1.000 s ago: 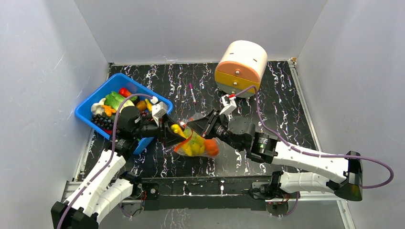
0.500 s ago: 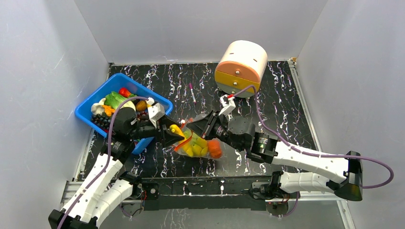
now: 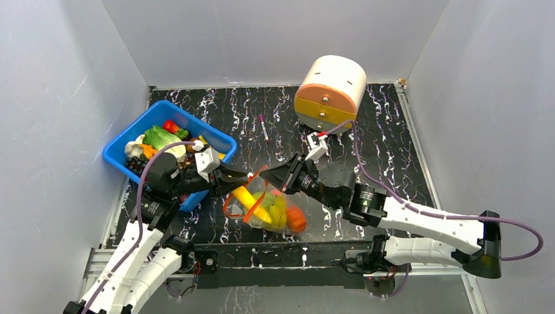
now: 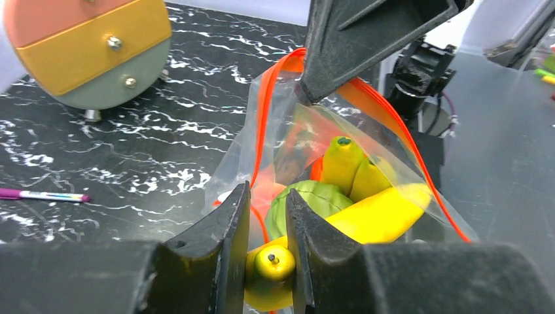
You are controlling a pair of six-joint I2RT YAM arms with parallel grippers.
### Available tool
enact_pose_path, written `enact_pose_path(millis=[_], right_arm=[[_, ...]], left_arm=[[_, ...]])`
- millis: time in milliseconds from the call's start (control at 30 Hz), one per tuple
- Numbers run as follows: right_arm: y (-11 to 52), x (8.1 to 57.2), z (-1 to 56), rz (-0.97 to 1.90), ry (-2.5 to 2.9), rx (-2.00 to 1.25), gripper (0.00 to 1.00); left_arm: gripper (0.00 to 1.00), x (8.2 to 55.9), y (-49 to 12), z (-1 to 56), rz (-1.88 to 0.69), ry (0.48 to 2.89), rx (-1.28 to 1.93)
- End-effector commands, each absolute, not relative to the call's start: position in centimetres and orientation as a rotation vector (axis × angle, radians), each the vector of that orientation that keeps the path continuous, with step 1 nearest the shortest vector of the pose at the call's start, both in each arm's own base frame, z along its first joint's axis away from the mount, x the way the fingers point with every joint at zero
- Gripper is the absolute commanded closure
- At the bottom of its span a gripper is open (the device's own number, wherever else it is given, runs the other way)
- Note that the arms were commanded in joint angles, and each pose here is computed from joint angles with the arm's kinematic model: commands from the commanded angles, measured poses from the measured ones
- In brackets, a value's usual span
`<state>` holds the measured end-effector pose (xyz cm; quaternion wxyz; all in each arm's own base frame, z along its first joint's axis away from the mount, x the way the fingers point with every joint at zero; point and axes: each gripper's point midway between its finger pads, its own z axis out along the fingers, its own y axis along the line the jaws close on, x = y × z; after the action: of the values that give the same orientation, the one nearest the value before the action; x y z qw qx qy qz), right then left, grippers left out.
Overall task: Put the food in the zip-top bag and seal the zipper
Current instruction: Adjust the fake fruit in the zipper food storage bag.
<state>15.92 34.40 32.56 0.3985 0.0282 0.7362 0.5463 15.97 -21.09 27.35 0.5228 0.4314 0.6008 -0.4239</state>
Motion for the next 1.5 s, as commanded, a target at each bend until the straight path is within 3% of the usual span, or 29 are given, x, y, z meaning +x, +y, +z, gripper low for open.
enact_pose_path(millis=[0, 267, 1000, 1467], right_arm=[[33.2, 16.4, 36.2, 1.516, 1.734, 0.238, 1.00], [33.7, 16.3, 35.0, 1.550, 1.747, 0.267, 1.00], [36.5, 18.6, 37.2, 1.689, 1.670, 0.514, 1.00], [38.0, 20.0, 38.8, 1.710, 1.593, 0.556, 1.00]], left_arm=[[1.00, 16.3, -20.6, 28.9, -0.898, 1.333, 1.071], [1.00, 17.9, -19.4, 32.1, -0.626, 1.140, 1.110], [1.00, 23.1, -18.6, 28.8, -0.374, 1.139, 1.138], [1.00, 19.9, -20.2, 27.9, -0.677, 1.161, 1.017]])
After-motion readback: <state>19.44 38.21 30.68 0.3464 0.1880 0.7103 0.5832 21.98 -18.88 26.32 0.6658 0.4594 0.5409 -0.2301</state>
